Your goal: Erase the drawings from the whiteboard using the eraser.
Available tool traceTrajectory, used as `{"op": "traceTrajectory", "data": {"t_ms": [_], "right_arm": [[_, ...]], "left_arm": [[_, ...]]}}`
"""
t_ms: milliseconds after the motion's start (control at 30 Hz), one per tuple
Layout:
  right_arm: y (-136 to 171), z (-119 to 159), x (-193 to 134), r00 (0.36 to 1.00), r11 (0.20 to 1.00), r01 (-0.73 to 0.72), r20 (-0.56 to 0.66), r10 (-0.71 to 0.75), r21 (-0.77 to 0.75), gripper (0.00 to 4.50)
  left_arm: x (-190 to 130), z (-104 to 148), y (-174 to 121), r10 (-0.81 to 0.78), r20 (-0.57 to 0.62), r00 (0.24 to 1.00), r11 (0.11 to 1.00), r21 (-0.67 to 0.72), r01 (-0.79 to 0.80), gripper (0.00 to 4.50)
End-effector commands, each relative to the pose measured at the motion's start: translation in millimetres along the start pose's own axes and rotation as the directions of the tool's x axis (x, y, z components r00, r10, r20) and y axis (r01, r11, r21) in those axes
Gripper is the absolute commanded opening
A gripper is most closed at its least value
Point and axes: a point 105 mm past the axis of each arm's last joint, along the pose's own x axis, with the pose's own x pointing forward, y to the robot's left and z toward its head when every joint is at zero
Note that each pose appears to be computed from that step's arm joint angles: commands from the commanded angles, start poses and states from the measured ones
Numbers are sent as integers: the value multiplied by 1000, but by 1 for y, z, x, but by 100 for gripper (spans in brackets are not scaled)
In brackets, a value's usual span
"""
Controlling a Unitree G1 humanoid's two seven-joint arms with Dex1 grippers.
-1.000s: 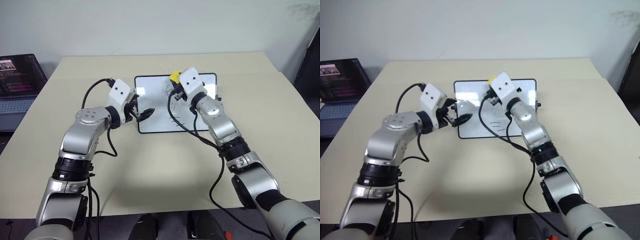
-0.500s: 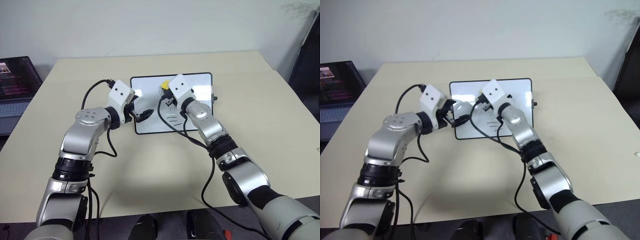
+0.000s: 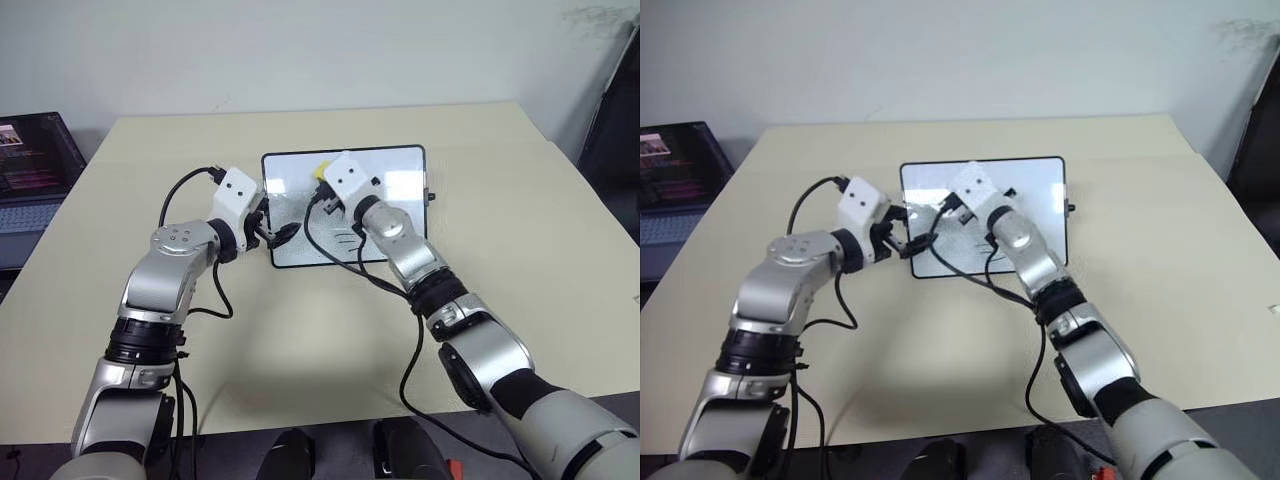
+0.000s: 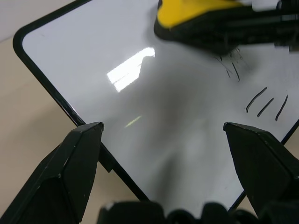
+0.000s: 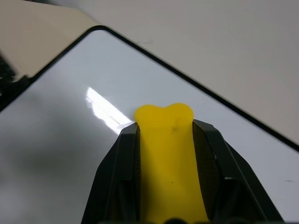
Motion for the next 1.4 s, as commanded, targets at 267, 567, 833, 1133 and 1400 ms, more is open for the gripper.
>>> {"op": "traceTrajectory", "data": {"t_ms": [267, 567, 833, 1133, 1400], "right_arm": [[27, -31, -8, 981, 984, -161, -123, 152, -69, 120], [22, -32, -12, 982, 979, -152, -134, 134, -132, 120], [-16, -24, -7, 994, 990, 36, -101, -50, -133, 120], [27, -51, -16, 961, 977, -191, -220, 167, -95, 119], [13, -53, -17, 966, 984, -143, -231, 115, -108, 119]], "left_arm": [[-6, 12, 5, 17, 45, 999, 999, 31, -18, 450], [-4, 13, 4, 12, 46, 999, 999, 33, -14, 450], [-4, 14, 3, 4, 47, 999, 999, 35, -6, 450], [-4, 15, 1, -2, 50, 999, 999, 38, 1, 450], [-3, 14, 0, -5, 50, 999, 999, 37, 3, 450]]}}
